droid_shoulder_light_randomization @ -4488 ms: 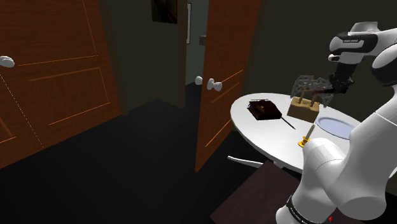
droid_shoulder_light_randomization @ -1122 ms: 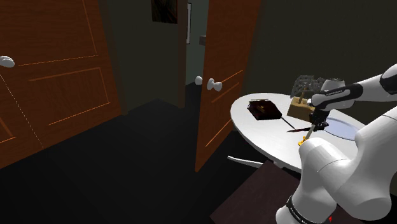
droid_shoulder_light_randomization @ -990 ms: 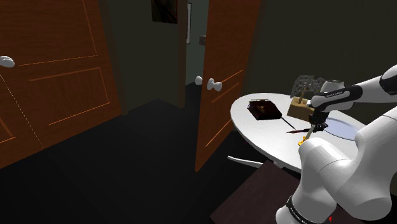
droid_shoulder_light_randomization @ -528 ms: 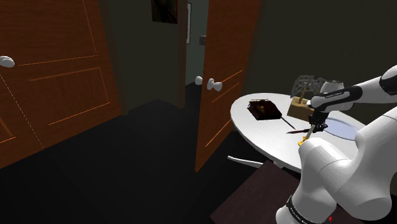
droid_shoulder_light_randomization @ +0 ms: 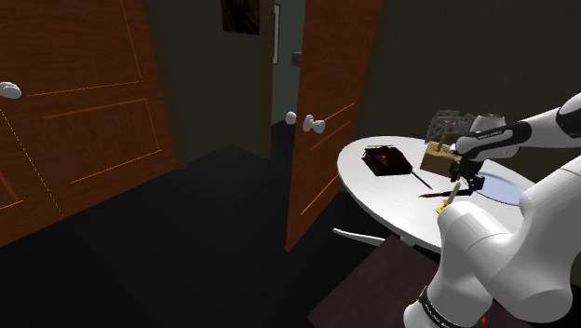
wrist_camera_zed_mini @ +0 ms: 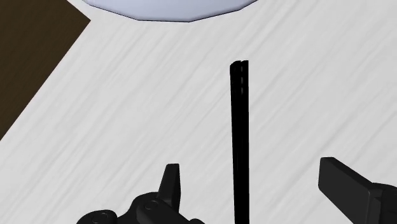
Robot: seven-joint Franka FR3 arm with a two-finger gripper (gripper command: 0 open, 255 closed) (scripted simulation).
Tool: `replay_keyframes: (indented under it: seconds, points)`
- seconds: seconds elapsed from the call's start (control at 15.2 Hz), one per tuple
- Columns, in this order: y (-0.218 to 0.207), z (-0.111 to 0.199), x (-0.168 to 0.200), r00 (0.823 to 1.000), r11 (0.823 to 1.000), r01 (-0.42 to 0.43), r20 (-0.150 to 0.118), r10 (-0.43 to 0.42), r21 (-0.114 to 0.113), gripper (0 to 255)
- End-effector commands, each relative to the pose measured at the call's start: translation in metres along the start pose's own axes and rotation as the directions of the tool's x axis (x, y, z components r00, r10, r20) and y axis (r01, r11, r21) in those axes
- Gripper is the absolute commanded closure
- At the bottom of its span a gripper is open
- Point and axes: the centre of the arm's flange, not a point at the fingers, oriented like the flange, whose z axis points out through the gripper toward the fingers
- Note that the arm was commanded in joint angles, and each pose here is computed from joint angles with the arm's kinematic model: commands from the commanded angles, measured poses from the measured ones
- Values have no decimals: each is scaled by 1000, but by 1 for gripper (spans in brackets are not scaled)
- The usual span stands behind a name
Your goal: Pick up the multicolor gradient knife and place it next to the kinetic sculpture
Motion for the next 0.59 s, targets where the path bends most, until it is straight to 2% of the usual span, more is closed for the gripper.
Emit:
replay_keyframes:
  seconds: [0.0,0.07,0.53]
  points:
    - [0,-24,1,1000,1000,0,-1,0,0,0]
    - [0,-34,1,1000,1000,0,-1,0,0,0]
    - [0,-34,1,1000,1000,0,-1,0,0,0]
